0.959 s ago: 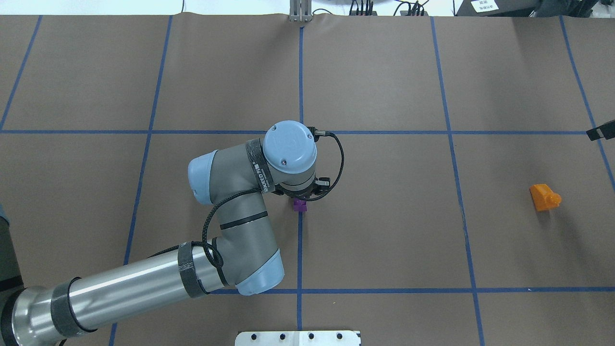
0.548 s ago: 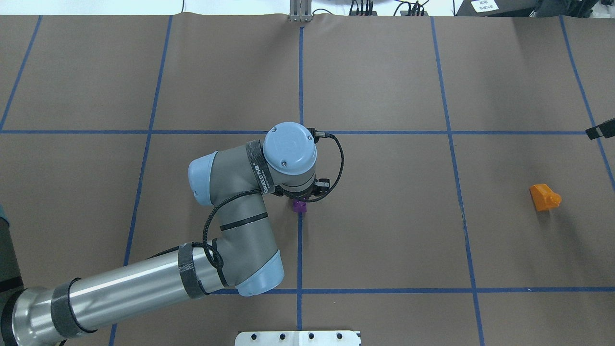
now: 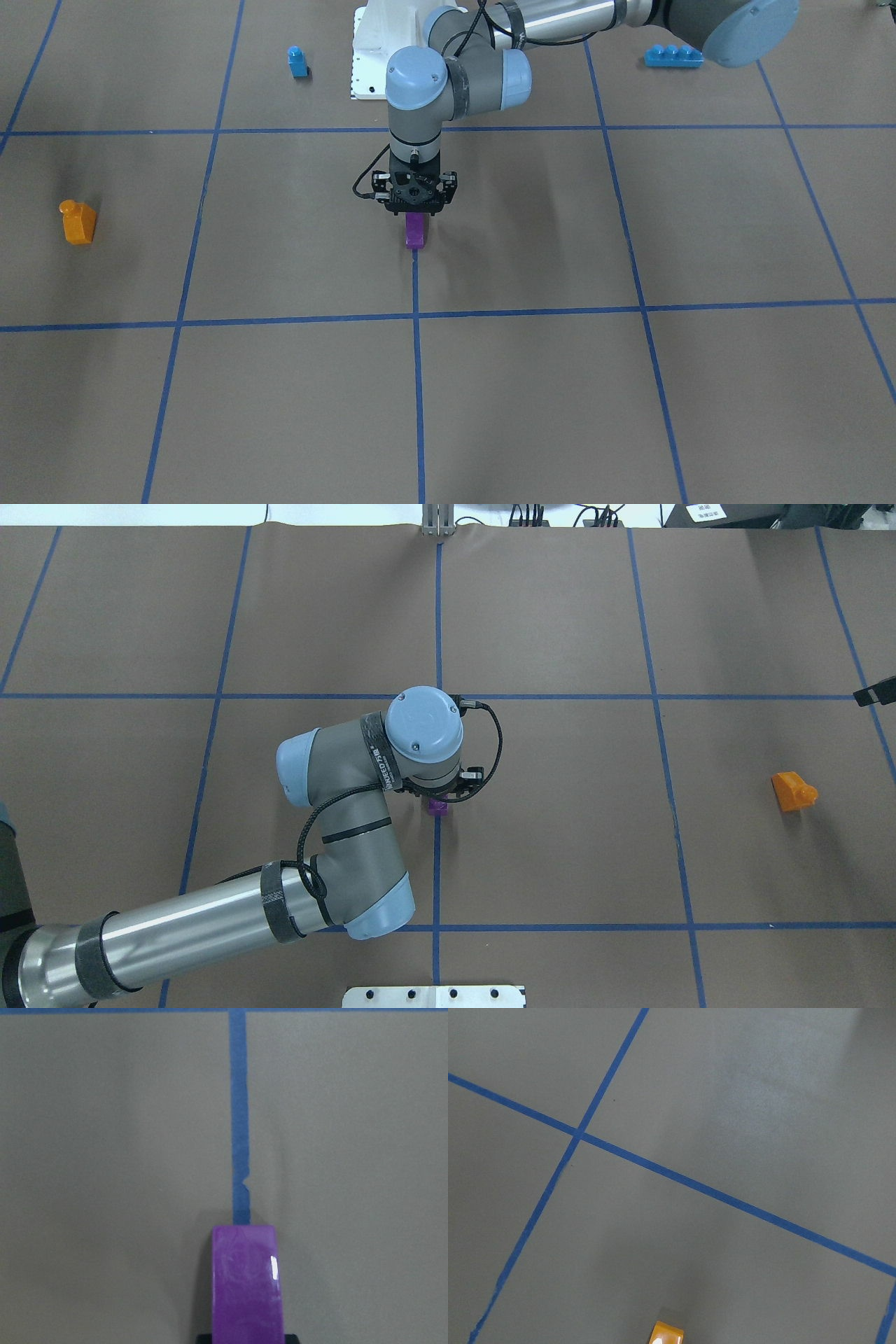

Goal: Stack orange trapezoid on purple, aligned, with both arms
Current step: 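Raise the left gripper away from the purple trapezoid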

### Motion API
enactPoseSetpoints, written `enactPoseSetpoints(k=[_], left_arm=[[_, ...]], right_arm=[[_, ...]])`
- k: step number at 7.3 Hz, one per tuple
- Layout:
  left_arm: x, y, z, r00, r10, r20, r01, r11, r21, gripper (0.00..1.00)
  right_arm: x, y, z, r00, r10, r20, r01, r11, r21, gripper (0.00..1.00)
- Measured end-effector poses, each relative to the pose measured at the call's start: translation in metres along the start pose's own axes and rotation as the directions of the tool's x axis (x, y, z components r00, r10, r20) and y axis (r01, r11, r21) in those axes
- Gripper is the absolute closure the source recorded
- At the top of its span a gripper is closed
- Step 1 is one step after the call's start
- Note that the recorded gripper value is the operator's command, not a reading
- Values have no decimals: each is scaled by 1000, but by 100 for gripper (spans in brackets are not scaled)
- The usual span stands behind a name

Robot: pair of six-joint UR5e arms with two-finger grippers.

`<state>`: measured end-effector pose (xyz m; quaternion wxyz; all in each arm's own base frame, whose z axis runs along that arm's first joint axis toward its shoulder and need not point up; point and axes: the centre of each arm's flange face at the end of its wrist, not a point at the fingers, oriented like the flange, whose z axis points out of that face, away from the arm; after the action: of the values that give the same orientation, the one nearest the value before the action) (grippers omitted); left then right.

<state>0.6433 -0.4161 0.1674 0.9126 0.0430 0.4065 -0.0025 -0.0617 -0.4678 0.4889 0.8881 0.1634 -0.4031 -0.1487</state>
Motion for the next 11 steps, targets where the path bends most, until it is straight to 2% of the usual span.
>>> enactPoseSetpoints(k=[2, 4, 5, 7, 9, 10, 11], left_arm=[[2, -1, -10, 1000, 9, -16, -9, 1000, 6, 1], [-7, -7, -59, 995, 82, -59, -81, 997, 15, 0], [-36, -11, -90, 989, 135, -57, -135, 991, -2, 0], [-149, -24, -160, 967, 252, -40, -252, 968, -14, 0], [-288, -60, -209, 928, 373, -18, -374, 927, -29, 0], [-349, -76, -225, 906, 423, 1, -423, 906, -29, 0], [-402, -88, -239, 889, 456, 32, -456, 890, -22, 0]], right_arm=[[1, 1, 1, 1000, 2, -1, -2, 1000, -2, 0], [0, 2, 4, 1000, 25, 2, -25, 1000, -9, 0], [-4, 2, 9, 998, 66, 7, -66, 998, -19, 0], [-14, 10, 21, 992, 124, 15, -123, 991, -52, 1], [-14, 27, 25, 988, 151, 1, -151, 986, -72, 1], [-15, 37, 27, 984, 177, -12, -178, 982, -62, 1], [-20, 50, 35, 976, 216, -29, -216, 976, -24, 1]])
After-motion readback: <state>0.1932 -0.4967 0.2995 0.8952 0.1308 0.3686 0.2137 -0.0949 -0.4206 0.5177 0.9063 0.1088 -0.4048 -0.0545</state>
